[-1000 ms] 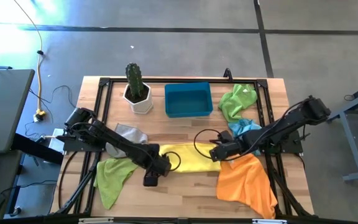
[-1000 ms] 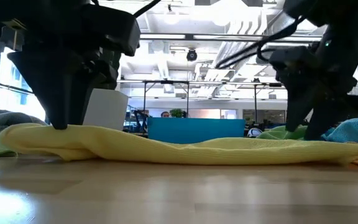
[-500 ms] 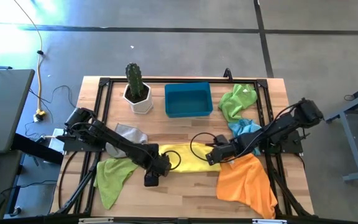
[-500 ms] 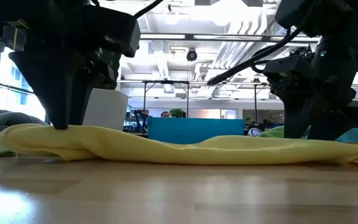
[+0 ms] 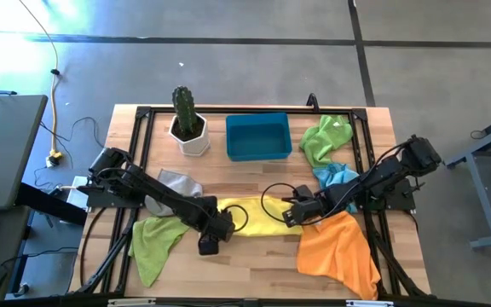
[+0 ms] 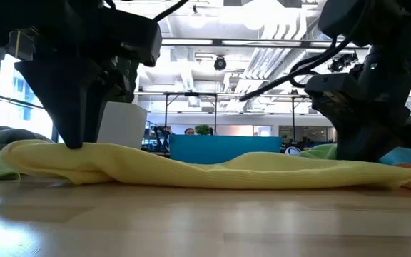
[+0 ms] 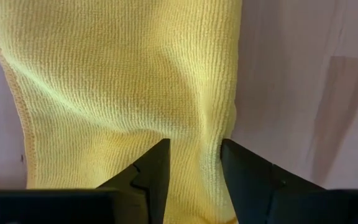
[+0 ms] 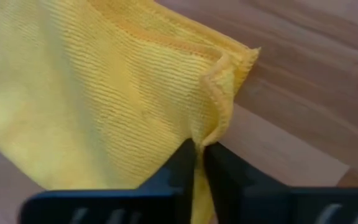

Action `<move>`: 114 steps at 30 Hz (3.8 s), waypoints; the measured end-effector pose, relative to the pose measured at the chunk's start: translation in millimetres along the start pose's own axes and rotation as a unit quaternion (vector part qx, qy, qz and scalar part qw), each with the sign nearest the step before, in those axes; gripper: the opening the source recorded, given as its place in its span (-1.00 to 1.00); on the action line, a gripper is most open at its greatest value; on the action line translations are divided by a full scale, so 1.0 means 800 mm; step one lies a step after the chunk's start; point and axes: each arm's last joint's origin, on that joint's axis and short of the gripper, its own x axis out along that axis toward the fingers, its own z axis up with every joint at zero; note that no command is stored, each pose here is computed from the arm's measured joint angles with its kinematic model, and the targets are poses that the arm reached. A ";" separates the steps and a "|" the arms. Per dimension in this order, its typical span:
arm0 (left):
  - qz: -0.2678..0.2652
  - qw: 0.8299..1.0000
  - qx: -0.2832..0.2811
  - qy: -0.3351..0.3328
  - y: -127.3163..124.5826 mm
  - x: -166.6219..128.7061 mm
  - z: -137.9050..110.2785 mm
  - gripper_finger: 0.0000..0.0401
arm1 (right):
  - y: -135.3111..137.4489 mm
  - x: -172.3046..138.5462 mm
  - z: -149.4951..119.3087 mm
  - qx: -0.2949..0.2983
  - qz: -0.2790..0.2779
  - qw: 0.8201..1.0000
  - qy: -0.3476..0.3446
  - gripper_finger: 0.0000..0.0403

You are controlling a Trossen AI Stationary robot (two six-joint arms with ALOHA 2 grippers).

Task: Fold microfiber towels
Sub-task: Fold the yellow microfiber towel

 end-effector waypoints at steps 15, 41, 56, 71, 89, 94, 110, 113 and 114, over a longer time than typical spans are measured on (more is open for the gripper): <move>0.001 1.000 -0.031 0.002 0.000 -0.002 0.001 -0.35 | -0.011 -0.009 -0.001 -0.015 -0.038 0.999 0.024 -0.99; -0.013 0.996 -0.052 -0.073 -0.012 -0.081 0.049 -0.35 | -0.017 -0.079 0.007 -0.140 -0.236 0.951 0.143 -1.00; -0.013 0.999 -0.007 -0.043 -0.005 -0.086 0.048 -0.35 | 0.036 -0.112 0.020 -0.087 -0.153 0.975 0.136 -1.00; 0.024 0.993 0.109 0.030 0.027 -0.085 0.042 -0.35 | 0.080 -0.070 0.030 0.015 -0.041 0.997 0.064 -1.00; 0.025 0.984 0.177 0.018 0.045 -0.147 0.010 -0.35 | 0.137 -0.006 0.059 0.057 0.152 0.986 -0.036 -1.00; 0.020 0.984 0.175 -0.010 0.050 -0.167 0.003 -0.35 | 0.143 0.017 0.057 0.060 0.173 0.982 -0.039 -1.00; 0.036 0.985 0.163 -0.041 0.055 -0.185 -0.003 -0.35 | 0.153 0.034 0.060 0.049 0.207 0.973 -0.094 -1.00; 0.036 0.985 0.163 -0.041 0.055 -0.185 -0.003 -0.35 | 0.156 0.032 0.061 0.035 0.220 0.969 -0.110 -1.00; 0.036 0.985 0.163 -0.041 0.055 -0.185 -0.003 -0.35 | 0.158 0.032 0.062 0.029 0.226 0.967 -0.113 -1.00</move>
